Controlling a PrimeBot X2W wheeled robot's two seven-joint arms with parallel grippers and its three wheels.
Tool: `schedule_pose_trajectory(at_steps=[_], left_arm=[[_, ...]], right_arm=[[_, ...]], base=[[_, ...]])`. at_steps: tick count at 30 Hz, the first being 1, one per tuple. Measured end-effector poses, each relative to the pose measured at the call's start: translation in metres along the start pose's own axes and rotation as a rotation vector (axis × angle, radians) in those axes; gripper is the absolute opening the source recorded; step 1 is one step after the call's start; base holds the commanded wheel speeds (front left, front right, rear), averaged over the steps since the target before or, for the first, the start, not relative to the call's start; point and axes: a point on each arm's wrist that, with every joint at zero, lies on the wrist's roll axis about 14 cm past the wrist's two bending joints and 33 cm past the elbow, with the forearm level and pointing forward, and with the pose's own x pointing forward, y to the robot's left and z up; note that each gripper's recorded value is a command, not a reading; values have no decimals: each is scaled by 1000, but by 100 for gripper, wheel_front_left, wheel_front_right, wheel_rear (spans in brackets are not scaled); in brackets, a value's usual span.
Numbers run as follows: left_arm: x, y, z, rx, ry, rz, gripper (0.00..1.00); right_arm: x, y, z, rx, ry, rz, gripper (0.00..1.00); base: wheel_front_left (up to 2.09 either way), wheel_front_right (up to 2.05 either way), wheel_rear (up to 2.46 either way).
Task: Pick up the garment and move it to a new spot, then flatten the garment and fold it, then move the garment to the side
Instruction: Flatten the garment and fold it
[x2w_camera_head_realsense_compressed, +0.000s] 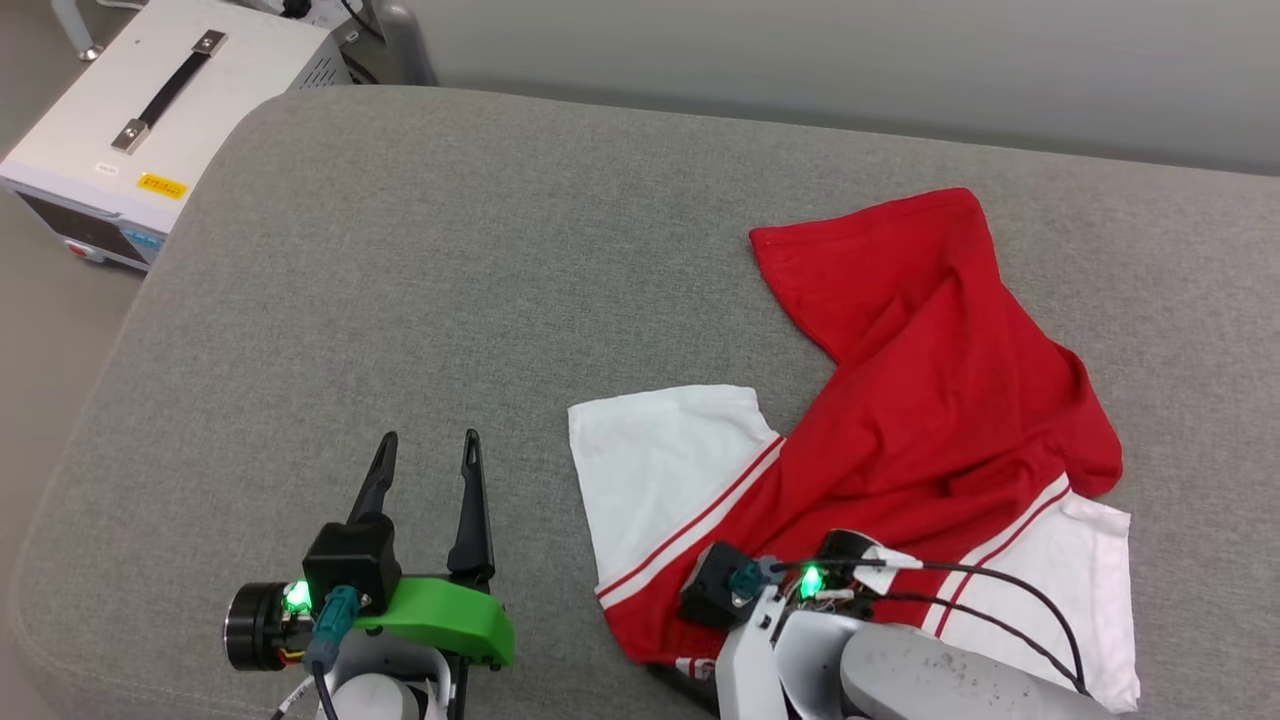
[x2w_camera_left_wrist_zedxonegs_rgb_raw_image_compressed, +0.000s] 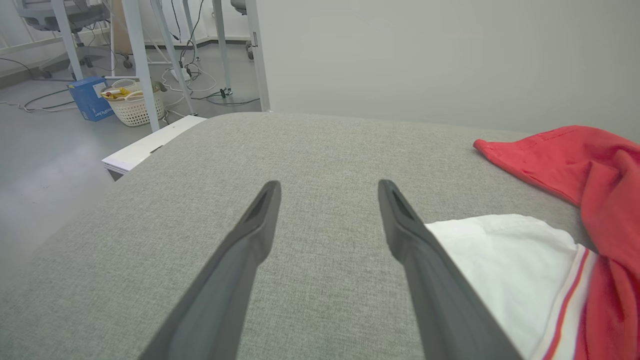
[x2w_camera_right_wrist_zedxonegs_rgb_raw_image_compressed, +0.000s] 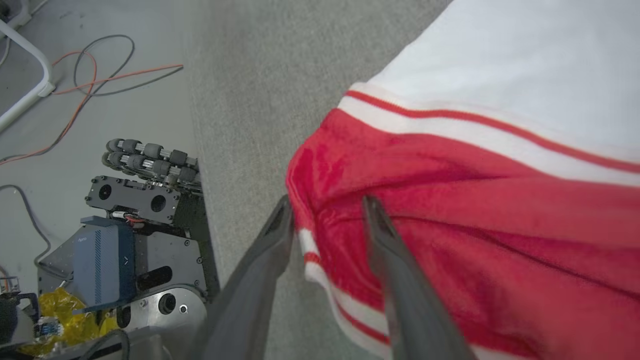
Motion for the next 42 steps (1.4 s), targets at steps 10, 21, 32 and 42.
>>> schedule_pose_trajectory(at_steps=[10,21,32,42], left_arm=[[-12,2,7,11,-25,-1,100],[-13,-15,23,23,-78,-70,100],[-14,-26,35,35,-118,-120,100],[-14,-28,40,45,-135,-132,100]], right_arm=[[-53,-47,74,-8,-429,-186,100],[-178,-116,72,37,-760,-669,100],[-246,-110,27,115,-846,-1016,100],[-304,-113,29,-2,-863,-1177,100]], base=[[0,0,0],[0,0,0],[0,0,0],[0,0,0]])
